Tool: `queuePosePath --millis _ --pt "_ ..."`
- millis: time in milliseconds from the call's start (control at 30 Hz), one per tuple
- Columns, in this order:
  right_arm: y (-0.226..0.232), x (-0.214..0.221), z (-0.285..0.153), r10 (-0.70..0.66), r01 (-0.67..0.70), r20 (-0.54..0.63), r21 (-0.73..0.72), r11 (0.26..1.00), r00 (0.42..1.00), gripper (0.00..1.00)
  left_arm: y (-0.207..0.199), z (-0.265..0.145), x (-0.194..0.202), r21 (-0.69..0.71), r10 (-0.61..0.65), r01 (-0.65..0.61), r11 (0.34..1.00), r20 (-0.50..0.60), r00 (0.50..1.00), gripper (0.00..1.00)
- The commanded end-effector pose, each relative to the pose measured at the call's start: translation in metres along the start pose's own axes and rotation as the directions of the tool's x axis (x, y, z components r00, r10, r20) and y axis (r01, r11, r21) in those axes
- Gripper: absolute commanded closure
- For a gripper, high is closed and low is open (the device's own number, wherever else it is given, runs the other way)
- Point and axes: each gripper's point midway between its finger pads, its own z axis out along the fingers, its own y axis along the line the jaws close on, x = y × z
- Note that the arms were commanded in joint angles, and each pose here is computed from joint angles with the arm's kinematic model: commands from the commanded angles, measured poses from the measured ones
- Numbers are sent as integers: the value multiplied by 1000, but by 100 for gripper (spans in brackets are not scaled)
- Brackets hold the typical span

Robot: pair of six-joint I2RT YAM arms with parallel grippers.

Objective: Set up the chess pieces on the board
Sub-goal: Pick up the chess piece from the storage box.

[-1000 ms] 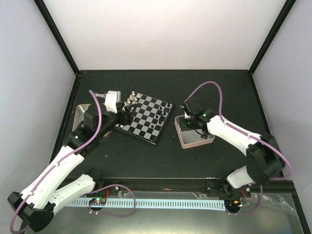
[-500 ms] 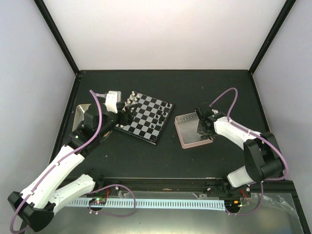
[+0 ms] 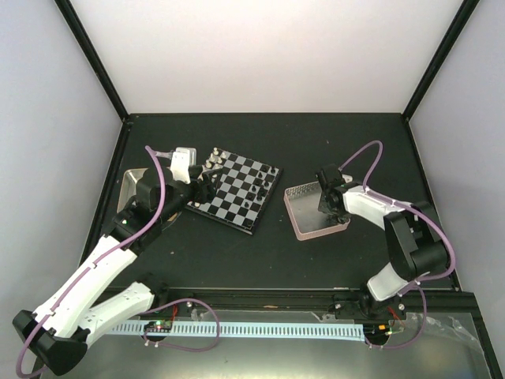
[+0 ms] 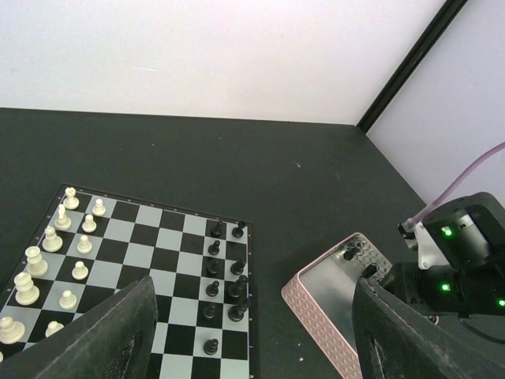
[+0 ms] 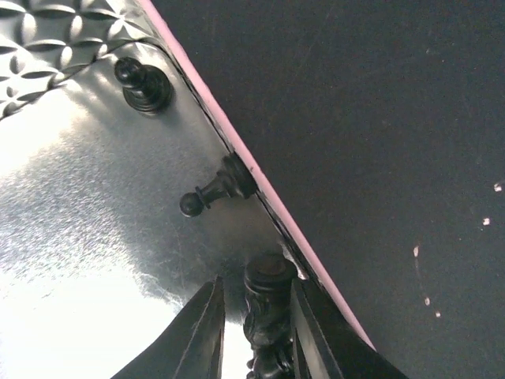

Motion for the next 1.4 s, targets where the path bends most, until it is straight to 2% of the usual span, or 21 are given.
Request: queuePosePath --millis 0,233,533,700,800,933,1100,1233,1367 --pt "-3 -14 8 15 -17 42 31 999 999 75 1 -1 -3 0 3 -3 1000 11 1000 31" --pt "-1 -12 18 11 -12 40 33 999 999 75 1 -1 -3 0 3 -3 1000 12 1000 31" --pt "13 -17 11 7 -4 49 -51 999 999 91 -7 0 0 43 12 -12 999 -2 1000 30" --pt "31 -24 -12 77 -63 65 -197 978 995 91 -21 4 5 131 23 -20 991 -26 999 29" --pt "46 -30 -40 169 -139 62 -337 931 984 91 -29 7 9 178 16 -8 984 -45 999 28" --pt "67 -30 -79 281 -252 -26 -525 813 959 91 -39 15 21 242 -14 36 970 -93 996 28" --pt "93 -26 -124 404 -425 -209 -701 573 890 91 -58 30 46 320 -73 119 940 -150 986 28" --pt "108 -19 -151 479 -565 -375 -745 354 794 92 -73 42 76 366 -185 241 899 -183 966 28" --pt "127 -10 -176 443 -640 -506 -732 233 740 92 -97 52 98 406 -173 248 880 -214 962 29"
